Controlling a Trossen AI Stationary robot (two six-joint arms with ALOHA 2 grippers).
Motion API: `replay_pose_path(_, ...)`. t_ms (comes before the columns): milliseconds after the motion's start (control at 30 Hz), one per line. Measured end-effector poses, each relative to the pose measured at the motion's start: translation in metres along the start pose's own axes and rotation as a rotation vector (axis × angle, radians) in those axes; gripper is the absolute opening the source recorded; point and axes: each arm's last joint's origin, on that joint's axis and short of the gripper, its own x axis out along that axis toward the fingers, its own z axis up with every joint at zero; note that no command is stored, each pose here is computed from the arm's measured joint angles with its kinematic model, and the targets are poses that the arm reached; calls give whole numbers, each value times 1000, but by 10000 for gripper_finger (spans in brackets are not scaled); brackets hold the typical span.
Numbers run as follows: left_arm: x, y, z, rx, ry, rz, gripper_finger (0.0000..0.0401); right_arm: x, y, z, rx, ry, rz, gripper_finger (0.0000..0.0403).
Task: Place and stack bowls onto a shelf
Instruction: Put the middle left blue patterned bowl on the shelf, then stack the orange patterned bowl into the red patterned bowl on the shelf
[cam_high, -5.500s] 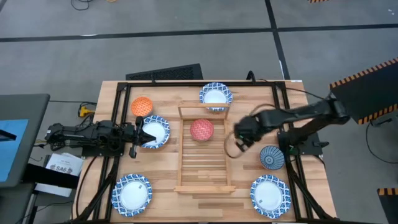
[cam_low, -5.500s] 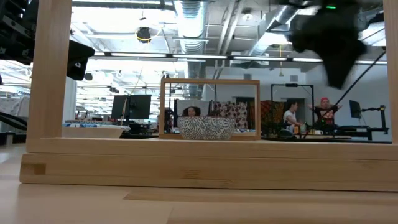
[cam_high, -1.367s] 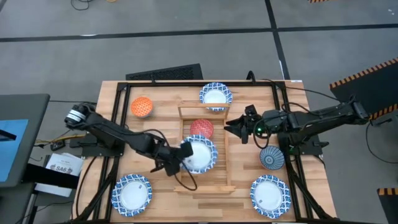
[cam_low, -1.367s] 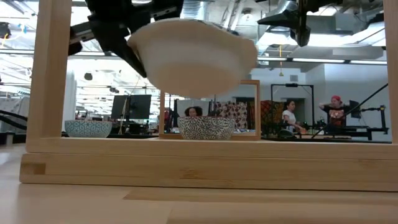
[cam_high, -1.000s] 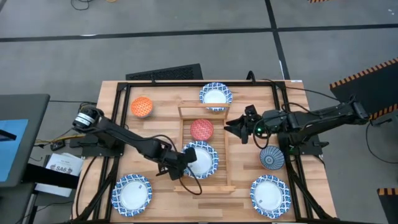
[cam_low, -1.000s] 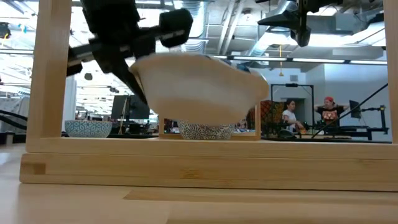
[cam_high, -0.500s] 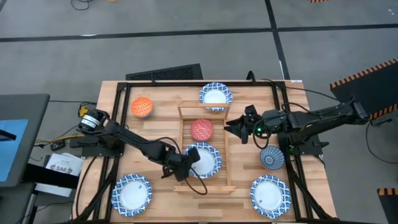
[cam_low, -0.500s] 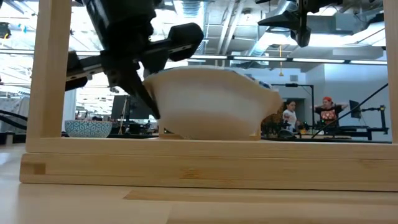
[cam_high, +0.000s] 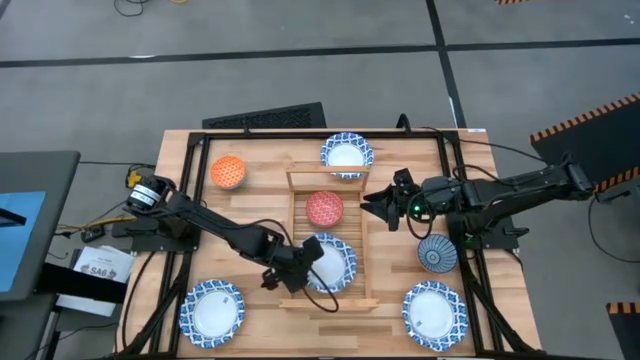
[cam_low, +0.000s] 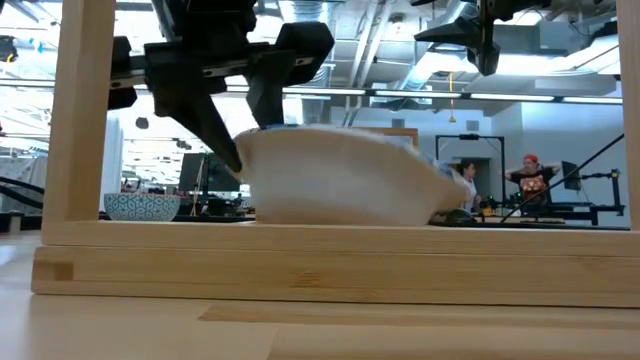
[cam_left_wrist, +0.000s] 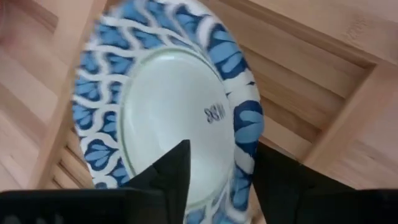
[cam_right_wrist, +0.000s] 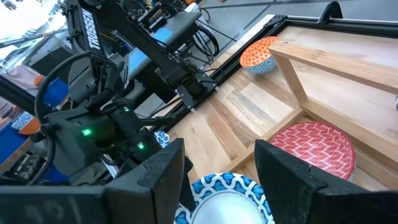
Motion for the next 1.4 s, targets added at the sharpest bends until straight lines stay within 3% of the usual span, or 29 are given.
replay_pose_path(200, -8, 4, 1, -55, 36, -61, 167, 0, 0, 0, 0, 0, 0, 221)
replay_pose_path(533, -29, 27, -14, -266, 160, -189, 167, 0, 0, 0, -5, 1, -1, 221)
replay_pose_path(733, -47, 45, -31, -527, 219, -257, 167, 0, -2, -2, -12, 21, -20, 221)
replay_pose_path(867, -68, 58, -48, -771, 118, -291, 167, 0, -2, -3, -13, 26, -24, 221)
replay_pose_path(1000, -101, 60, -68, -966, -71, -166, 167, 0, -3, -3, -16, 32, -30, 221)
replay_pose_path(1200, -154, 29, -98, -1172, -461, 251, 167, 0, -4, -3, -14, 30, -33, 221)
replay_pose_path(1400, -177, -13, -129, -1282, -604, 502, 167, 0, -5, -2, -9, 25, -38, 221)
